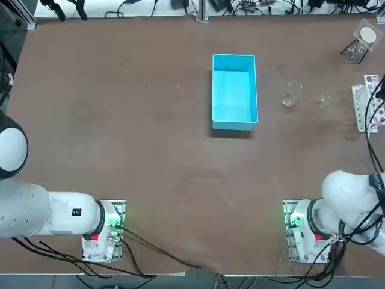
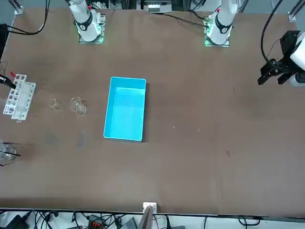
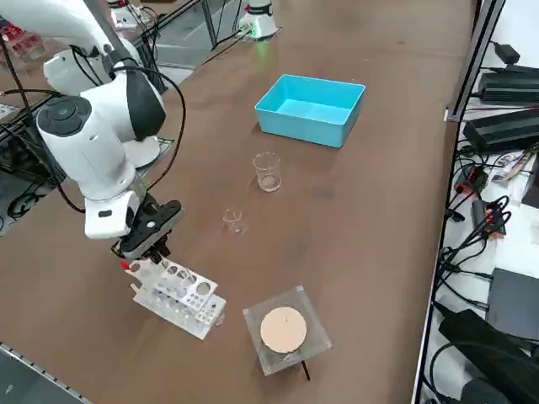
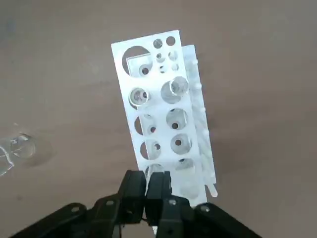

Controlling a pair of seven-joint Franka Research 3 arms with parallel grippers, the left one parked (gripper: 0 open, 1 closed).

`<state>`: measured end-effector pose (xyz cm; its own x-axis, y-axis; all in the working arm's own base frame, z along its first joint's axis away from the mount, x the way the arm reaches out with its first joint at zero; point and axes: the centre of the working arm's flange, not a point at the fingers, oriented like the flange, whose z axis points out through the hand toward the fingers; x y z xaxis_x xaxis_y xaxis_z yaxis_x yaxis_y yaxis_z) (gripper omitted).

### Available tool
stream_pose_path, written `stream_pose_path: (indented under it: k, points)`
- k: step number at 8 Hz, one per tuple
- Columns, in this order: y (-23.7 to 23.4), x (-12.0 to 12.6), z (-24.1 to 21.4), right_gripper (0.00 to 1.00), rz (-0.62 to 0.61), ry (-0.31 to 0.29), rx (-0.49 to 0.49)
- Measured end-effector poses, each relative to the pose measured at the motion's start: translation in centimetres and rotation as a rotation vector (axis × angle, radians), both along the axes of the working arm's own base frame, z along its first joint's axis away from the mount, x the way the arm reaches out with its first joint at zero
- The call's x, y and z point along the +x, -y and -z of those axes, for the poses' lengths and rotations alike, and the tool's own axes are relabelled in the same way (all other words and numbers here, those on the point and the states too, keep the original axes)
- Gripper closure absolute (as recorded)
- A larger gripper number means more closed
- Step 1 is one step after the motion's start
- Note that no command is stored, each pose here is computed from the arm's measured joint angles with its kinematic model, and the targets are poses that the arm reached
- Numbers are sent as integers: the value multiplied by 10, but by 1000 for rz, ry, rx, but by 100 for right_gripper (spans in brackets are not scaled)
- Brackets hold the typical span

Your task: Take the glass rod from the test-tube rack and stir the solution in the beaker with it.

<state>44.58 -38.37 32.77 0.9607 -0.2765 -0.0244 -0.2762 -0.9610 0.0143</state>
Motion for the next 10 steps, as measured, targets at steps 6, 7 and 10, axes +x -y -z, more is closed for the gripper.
stream_pose_path:
  k: [6,7,10]
  points:
    - [-9,1,7,48,-13,7,-2]
    - [-10,0,-1,28,-13,0,3]
    - [-49,18,-82,0,-82,-40,29]
